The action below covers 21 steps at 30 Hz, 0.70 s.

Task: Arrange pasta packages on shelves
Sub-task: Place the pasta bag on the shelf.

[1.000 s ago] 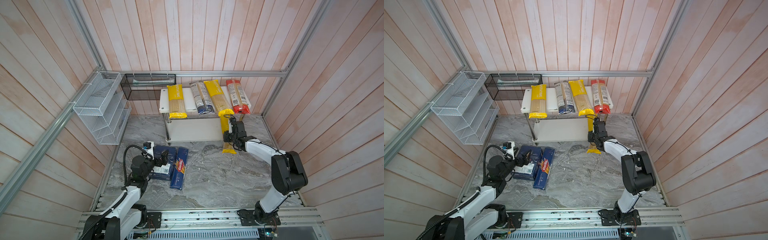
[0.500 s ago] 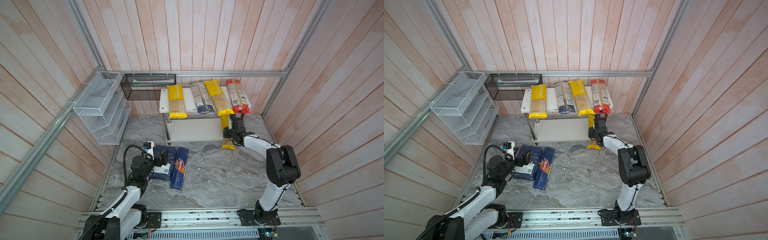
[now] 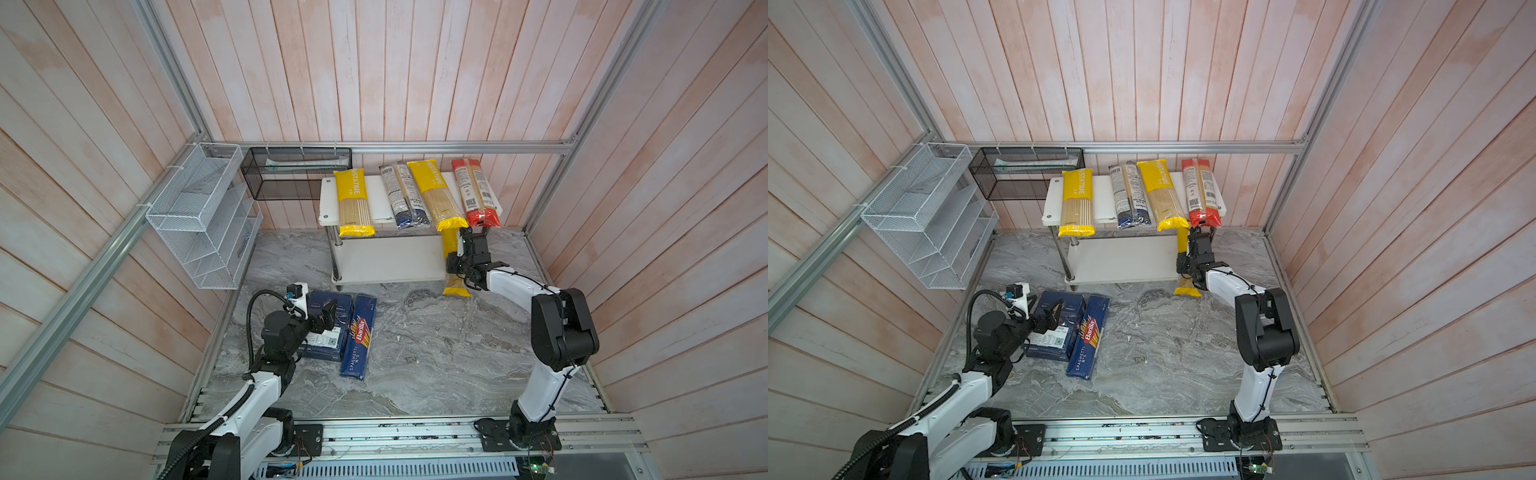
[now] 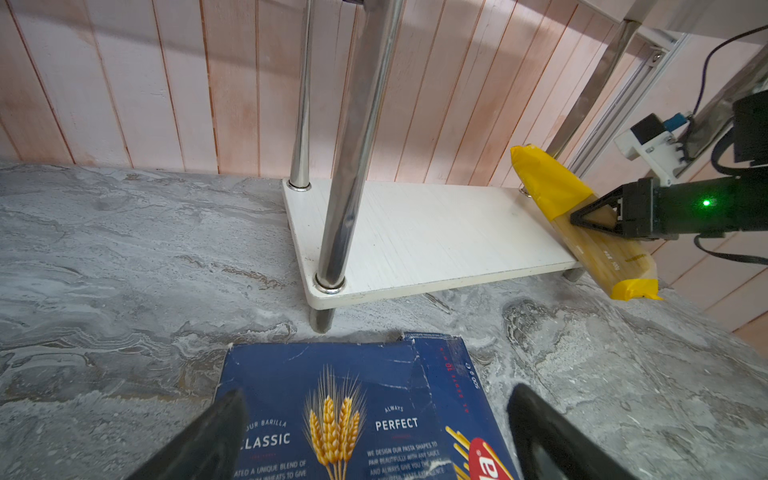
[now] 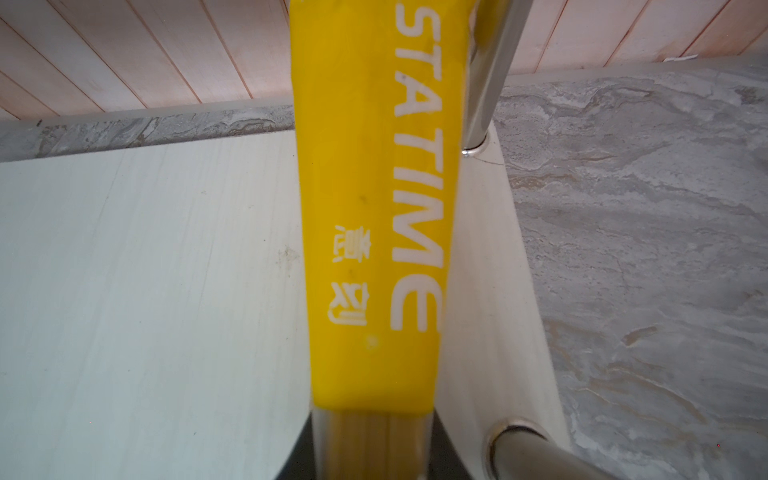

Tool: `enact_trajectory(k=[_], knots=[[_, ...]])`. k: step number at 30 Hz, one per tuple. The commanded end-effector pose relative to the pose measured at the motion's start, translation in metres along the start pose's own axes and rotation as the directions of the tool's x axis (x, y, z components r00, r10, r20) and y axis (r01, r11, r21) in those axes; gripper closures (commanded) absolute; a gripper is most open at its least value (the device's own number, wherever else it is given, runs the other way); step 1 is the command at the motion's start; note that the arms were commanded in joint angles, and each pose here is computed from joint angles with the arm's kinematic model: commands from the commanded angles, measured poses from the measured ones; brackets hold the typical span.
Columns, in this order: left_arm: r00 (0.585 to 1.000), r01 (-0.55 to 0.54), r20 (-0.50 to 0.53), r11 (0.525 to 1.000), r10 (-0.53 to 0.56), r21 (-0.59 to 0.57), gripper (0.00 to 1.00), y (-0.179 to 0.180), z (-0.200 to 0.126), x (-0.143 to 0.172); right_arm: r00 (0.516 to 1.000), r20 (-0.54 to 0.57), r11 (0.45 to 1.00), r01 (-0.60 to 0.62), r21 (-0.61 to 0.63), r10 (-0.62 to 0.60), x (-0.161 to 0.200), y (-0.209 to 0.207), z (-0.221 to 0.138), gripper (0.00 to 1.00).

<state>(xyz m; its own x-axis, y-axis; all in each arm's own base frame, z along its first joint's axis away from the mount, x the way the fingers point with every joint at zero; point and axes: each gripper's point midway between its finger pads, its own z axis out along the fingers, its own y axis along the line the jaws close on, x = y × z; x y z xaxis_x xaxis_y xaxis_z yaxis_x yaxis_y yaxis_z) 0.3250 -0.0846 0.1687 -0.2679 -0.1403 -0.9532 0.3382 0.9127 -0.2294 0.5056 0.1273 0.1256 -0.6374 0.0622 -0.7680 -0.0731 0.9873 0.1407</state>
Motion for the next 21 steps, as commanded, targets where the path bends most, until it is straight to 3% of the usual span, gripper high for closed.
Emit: enact_trajectory(k=[1, 6, 11, 21], knots=[[1.0, -0.004, 0.03, 1.0, 0.004, 0.0, 0.0, 0.0, 0.0, -0.013, 0.988, 0.151, 0.999, -0.031, -0.025, 0.034, -0.045, 0.003, -0.007, 0.63], [0.999, -0.004, 0.033, 1.0, 0.004, 0.0, 0.0, 0.0, 0.0, -0.014, 0.989, 0.142, 0.999, -0.04, -0.03, 0.044, -0.041, 0.002, -0.012, 0.54], [0.999, -0.004, 0.038, 1.0, 0.004, -0.002, 0.0, 0.0, -0.001, -0.014, 0.992, 0.122, 0.998, -0.028, -0.051, 0.034, -0.035, 0.006, -0.025, 0.51], [0.999, -0.005, 0.038, 1.0, 0.005, -0.004, 0.0, 0.0, -0.002, -0.014, 0.997, 0.047, 0.989, -0.057, -0.133, 0.064, 0.026, 0.016, -0.073, 0.5]])
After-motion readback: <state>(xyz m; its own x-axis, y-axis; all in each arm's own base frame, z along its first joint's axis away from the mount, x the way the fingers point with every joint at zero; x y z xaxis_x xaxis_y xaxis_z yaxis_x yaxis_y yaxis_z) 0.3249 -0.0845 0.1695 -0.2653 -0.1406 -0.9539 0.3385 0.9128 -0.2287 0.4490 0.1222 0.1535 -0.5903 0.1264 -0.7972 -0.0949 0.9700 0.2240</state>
